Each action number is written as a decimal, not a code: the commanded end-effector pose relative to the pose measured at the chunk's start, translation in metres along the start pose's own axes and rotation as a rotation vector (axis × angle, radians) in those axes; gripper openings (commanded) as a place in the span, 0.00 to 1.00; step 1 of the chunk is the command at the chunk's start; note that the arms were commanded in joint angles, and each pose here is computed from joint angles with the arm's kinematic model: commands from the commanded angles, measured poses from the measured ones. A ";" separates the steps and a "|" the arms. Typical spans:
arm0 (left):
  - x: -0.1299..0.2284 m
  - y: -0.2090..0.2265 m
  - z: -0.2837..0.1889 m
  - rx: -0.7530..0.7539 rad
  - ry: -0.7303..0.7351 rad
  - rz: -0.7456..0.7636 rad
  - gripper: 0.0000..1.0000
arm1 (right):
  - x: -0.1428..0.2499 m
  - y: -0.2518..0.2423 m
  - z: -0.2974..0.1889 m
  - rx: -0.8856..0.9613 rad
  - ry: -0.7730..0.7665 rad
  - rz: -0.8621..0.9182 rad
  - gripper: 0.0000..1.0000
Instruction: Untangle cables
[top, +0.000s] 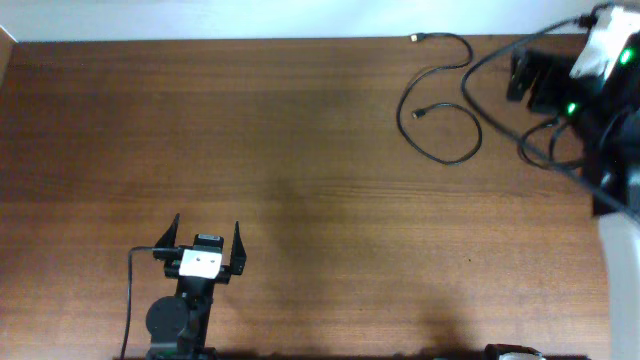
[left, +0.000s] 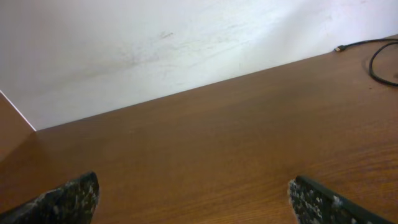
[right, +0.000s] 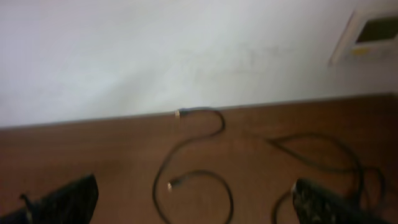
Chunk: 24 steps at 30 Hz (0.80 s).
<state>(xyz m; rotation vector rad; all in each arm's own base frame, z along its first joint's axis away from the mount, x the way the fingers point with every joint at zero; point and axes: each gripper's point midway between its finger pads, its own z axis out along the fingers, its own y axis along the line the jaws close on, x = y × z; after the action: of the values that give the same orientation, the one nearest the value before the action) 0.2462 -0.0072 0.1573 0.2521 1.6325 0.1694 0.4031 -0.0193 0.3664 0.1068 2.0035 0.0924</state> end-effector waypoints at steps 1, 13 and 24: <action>0.002 0.003 0.000 -0.016 0.005 -0.014 0.99 | 0.037 0.009 -0.002 -0.062 -0.030 0.001 0.99; 0.002 0.003 0.000 -0.016 0.005 -0.013 0.99 | 0.116 0.011 -0.012 -0.124 -0.182 -0.023 0.99; 0.002 0.003 0.000 -0.016 0.005 -0.013 0.99 | 0.168 0.010 -0.044 -0.128 -0.237 -0.031 0.99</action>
<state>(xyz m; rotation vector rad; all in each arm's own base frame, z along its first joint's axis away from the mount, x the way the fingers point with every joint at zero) 0.2462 -0.0062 0.1574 0.2456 1.6332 0.1721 0.3046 0.0052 0.2352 0.0157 1.7937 0.1632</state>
